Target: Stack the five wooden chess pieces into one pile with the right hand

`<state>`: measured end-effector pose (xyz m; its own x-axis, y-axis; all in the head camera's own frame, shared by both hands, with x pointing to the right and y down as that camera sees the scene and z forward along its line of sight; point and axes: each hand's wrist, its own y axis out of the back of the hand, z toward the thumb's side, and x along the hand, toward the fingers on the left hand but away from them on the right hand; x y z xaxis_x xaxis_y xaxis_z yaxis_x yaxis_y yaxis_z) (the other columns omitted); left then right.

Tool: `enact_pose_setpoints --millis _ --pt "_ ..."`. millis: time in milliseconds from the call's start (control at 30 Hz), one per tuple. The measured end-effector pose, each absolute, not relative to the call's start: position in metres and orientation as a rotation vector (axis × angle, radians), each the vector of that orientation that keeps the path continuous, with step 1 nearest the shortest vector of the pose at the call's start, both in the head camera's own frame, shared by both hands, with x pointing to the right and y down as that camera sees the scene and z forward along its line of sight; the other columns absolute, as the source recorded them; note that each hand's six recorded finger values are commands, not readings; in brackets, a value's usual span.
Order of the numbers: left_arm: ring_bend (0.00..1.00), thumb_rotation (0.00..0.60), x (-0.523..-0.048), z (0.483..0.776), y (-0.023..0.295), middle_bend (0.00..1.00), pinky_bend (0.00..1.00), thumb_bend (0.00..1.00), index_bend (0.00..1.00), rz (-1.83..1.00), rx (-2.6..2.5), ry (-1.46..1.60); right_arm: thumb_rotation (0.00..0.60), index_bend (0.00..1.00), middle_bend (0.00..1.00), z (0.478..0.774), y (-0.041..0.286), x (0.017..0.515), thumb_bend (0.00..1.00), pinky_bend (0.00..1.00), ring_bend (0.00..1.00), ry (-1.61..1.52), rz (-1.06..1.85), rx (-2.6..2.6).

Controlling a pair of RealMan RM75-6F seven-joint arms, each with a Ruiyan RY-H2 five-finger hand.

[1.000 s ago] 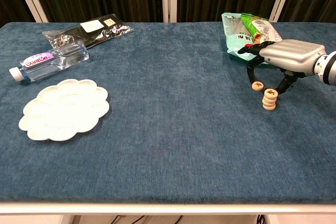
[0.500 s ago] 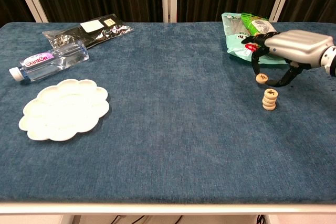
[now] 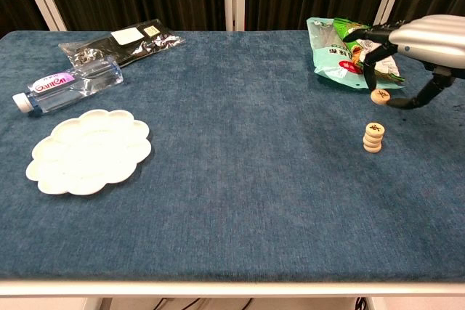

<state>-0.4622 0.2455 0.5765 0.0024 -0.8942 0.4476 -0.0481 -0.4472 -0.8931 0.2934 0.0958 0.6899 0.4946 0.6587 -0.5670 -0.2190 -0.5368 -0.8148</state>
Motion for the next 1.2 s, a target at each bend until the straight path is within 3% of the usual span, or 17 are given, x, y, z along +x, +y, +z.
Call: enact_pose_setpoints --millis 400,1200 --pt "0.0 0.6 -0.461 0.572 0.245 0.0 0.0 0.24 0.05 -1.512 -1.574 1.005 0.6 0.6 0.03 0.697 0.117 0.293 0.25 0.0 0.0 -0.267 1.228 -1.826" --pt "0.0 0.6 -0.462 0.571 0.245 0.0 0.0 0.24 0.05 -1.512 -1.572 1.014 0.6 0.58 0.03 0.702 0.116 0.286 0.25 0.0 0.0 -0.279 1.236 -1.825"
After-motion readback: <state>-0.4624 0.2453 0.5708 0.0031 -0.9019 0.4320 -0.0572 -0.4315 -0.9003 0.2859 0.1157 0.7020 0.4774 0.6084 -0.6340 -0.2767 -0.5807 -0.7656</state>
